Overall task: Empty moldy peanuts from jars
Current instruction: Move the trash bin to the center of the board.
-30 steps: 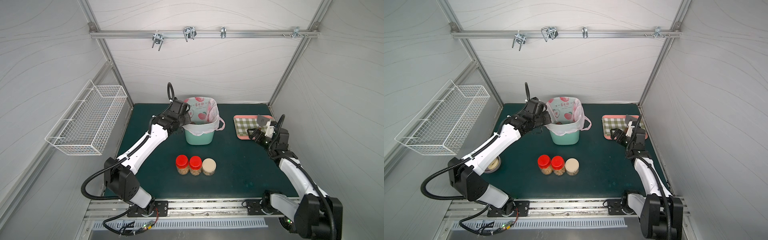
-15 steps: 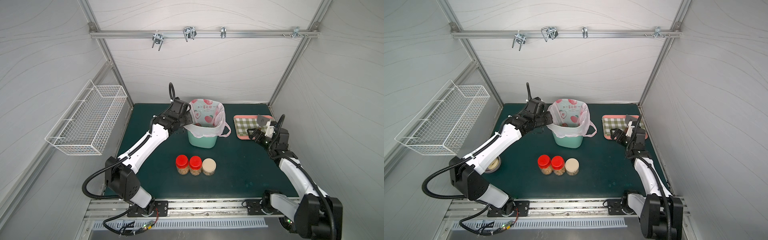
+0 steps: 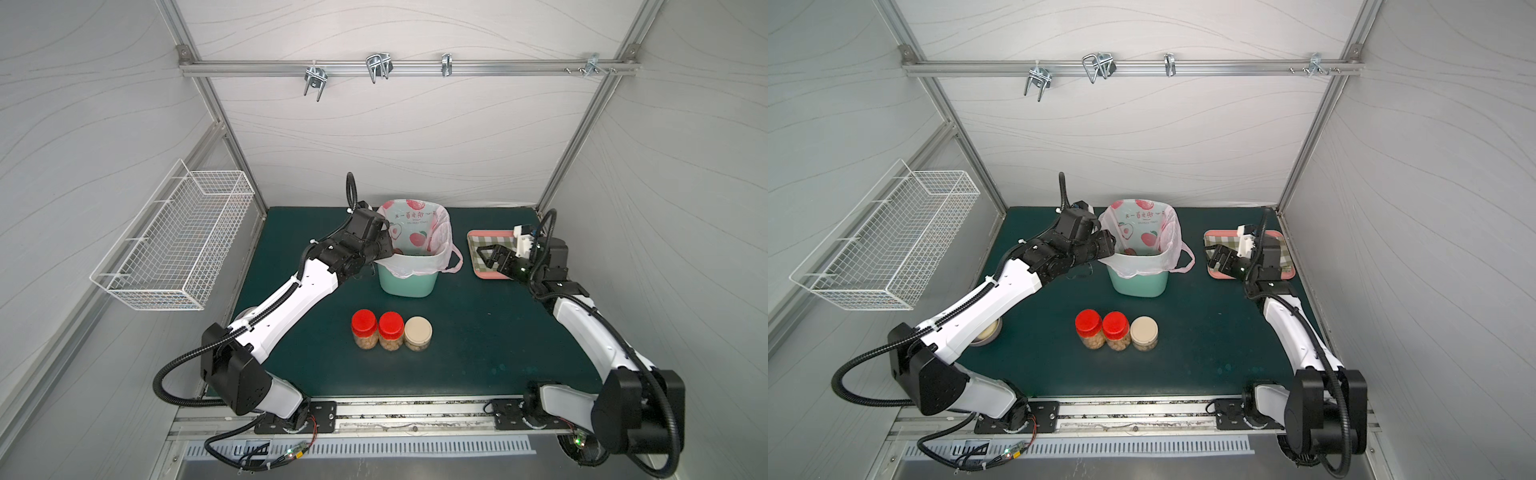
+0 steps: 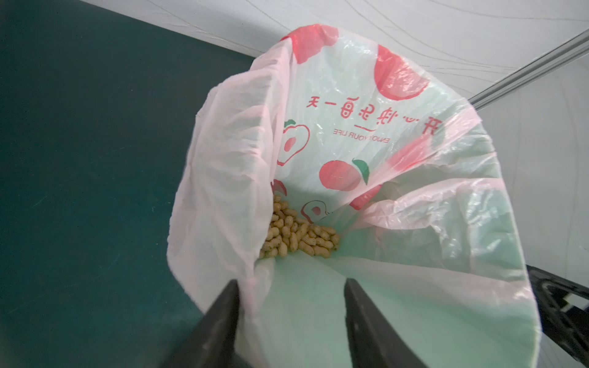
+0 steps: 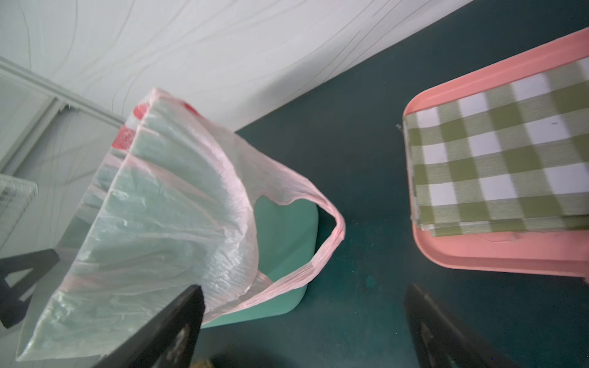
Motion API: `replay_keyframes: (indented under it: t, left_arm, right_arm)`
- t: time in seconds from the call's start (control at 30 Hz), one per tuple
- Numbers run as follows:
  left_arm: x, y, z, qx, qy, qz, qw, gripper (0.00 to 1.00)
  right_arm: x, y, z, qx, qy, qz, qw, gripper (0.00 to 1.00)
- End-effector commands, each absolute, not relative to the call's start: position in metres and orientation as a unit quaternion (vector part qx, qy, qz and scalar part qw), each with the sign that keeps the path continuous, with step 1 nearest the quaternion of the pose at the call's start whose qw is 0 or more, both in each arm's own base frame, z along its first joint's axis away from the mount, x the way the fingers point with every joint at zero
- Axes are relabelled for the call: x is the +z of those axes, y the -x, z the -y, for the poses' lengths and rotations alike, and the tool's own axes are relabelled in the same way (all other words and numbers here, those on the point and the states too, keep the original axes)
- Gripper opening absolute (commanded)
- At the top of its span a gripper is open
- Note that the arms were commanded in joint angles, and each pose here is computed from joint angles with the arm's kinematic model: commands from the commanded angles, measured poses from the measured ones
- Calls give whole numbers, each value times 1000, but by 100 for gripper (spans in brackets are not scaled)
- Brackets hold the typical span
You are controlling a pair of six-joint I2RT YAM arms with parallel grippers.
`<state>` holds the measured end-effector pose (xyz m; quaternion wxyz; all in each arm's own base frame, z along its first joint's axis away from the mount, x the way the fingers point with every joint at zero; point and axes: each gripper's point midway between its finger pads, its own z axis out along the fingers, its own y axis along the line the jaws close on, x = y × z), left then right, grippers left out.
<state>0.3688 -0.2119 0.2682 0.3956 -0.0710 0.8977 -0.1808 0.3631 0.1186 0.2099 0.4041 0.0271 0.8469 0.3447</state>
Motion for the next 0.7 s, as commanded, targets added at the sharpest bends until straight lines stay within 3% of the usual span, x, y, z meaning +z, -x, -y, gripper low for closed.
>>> replay_keyframes:
  t: [0.0,0.33,0.43,0.67]
  left_arm:
    - [300,-361,198,-182,78,-873,445,60]
    - [302,-320,149,-140,55,-847,510,72]
    - [287,-307,141,-134,35,-843,520,81]
    - [256,-282,127,-170,26,-799,576,82]
  right_arm:
    - [194,-360,-143,353,10,-867,351,98]
    - [165,-391,-179,352,33,-891,284,94]
    - [161,-397,-186,346,41,-895,277,94]
    - [150,-408,-203,336,57,-902,264,94]
